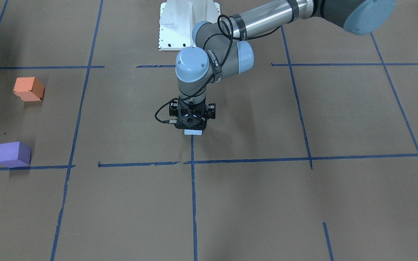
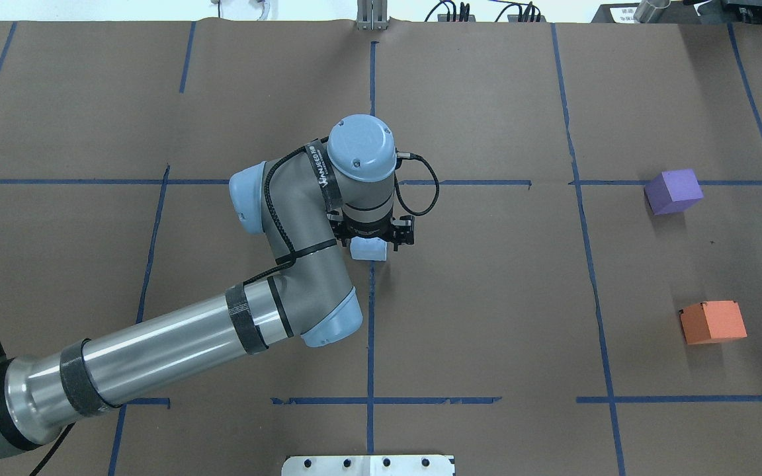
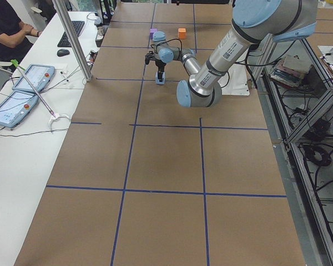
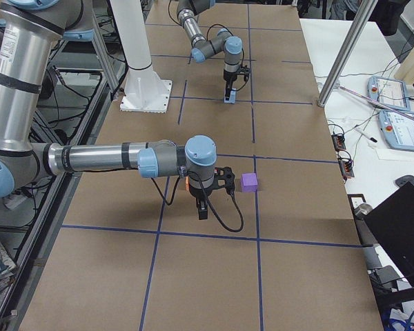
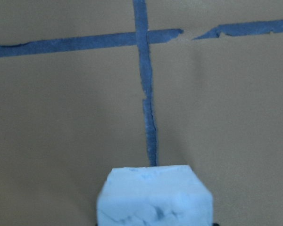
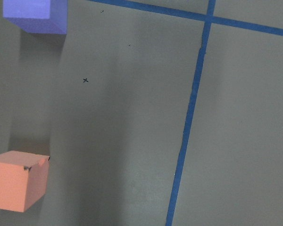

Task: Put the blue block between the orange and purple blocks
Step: 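Carry the light blue cube with the left gripper to the table center, then release the cube at center and withdraw the left gripper while the right arm approaches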

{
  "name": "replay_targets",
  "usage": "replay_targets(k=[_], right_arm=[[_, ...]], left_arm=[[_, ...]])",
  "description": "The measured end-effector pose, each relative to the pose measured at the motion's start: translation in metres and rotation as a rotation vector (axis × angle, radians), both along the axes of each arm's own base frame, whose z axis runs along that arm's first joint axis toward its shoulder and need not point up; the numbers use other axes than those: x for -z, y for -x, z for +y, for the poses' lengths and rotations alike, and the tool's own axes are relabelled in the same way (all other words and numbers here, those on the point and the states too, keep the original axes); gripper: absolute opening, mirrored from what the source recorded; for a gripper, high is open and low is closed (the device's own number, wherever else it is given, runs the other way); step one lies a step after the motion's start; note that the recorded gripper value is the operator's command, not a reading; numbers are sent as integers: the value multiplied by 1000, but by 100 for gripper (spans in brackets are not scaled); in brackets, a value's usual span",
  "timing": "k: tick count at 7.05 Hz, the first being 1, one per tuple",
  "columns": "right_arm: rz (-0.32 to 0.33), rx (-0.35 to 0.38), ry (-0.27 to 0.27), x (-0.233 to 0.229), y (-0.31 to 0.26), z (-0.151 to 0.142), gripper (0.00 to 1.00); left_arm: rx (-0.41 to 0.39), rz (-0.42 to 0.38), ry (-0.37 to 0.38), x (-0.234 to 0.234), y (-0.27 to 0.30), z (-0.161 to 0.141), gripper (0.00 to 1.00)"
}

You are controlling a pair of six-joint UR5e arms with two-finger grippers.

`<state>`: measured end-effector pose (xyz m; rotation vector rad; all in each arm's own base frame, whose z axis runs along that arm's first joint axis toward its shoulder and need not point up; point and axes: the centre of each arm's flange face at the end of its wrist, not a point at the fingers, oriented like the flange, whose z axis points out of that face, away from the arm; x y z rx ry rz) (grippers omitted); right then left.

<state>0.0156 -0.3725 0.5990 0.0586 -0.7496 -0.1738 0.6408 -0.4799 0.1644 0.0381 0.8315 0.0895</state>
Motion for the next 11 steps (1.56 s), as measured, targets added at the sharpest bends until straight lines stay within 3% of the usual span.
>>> replay_targets(k=[1, 3, 6, 9, 11], right_arm=[[-15, -1, -16, 4, 4, -2, 100], [-115, -47, -19, 35, 46, -16, 100], [-255, -147, 48, 128, 149, -56, 100], [-303, -191, 143, 236, 299, -64, 99], [-230, -210, 169, 325, 403, -58, 99]], left_arm=[[11, 26, -13, 13, 11, -2, 100], [59, 100, -44, 27, 68, -5, 100], [96, 172, -74, -31, 204, 26, 100], [35, 137, -124, -110, 317, 54, 100], [5, 69, -164, -158, 364, 62, 100]])
